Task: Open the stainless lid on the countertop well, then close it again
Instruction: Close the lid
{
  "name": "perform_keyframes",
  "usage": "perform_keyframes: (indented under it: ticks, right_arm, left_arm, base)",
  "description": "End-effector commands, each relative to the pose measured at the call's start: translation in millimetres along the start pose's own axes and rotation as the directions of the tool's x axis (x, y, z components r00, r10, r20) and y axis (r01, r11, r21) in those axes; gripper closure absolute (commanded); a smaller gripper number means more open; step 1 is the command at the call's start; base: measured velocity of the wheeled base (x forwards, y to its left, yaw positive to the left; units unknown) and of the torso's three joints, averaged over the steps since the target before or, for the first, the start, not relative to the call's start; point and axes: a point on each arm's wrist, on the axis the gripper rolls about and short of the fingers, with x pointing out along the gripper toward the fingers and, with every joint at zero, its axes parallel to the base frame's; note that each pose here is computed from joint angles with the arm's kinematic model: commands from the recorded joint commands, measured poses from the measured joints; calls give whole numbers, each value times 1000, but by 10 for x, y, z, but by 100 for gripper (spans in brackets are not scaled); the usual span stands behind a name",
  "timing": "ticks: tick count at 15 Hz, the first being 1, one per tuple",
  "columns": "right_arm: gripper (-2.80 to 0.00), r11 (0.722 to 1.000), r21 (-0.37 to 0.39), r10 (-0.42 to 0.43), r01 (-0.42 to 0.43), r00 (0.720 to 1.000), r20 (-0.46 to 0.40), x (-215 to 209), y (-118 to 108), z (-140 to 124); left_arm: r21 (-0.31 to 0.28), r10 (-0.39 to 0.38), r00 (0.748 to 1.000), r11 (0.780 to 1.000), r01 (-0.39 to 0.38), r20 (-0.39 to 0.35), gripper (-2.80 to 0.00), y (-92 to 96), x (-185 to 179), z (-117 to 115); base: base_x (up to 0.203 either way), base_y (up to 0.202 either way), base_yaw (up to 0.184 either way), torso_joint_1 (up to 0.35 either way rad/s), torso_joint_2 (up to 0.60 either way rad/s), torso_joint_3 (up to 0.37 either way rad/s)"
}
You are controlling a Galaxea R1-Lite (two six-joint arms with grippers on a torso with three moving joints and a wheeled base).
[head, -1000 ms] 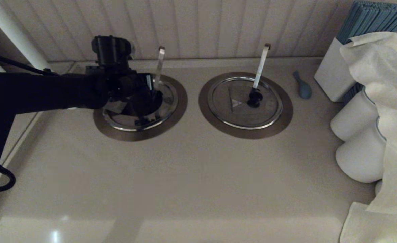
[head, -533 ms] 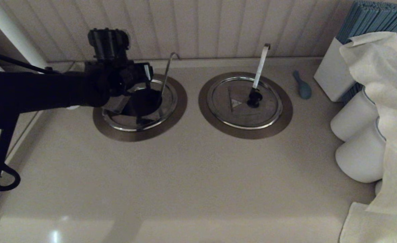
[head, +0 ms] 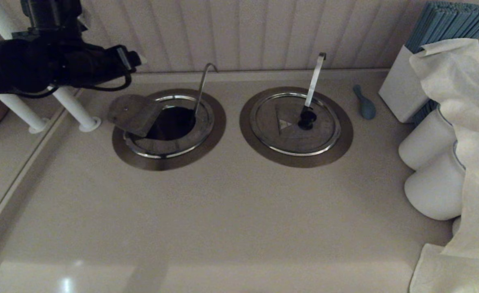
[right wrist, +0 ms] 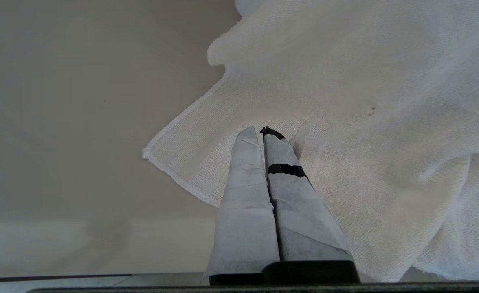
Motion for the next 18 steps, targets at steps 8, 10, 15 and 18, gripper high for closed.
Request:
perform_keyframes:
  ticks: [8,10,15,18]
  right_arm:
    - [0,1000,0,0,0,1000,-1,0,0,0]
    - [0,1000,0,0,0,1000,-2,1,0,1]
    - [0,1000,0,0,0,1000,-2,1,0,1]
    - [0,1000,0,0,0,1000,-2,1,0,1]
  left_arm:
    - [-10,38,963,999,-42,-266,-280,343,-291,7]
    - [-7,70,960,997,-75,-273,-280,414,-265,-10]
    - [34,124,935,992,-120,-333,-280,500,-16,-247]
    - [47,141,926,990,-133,-350,-280,529,100,-333]
  base:
    - [0,0,0,0,0,0]
    - [0,0,0,0,0,0]
    - [0,0,0,0,0,0]
    - [0,0,0,0,0,0]
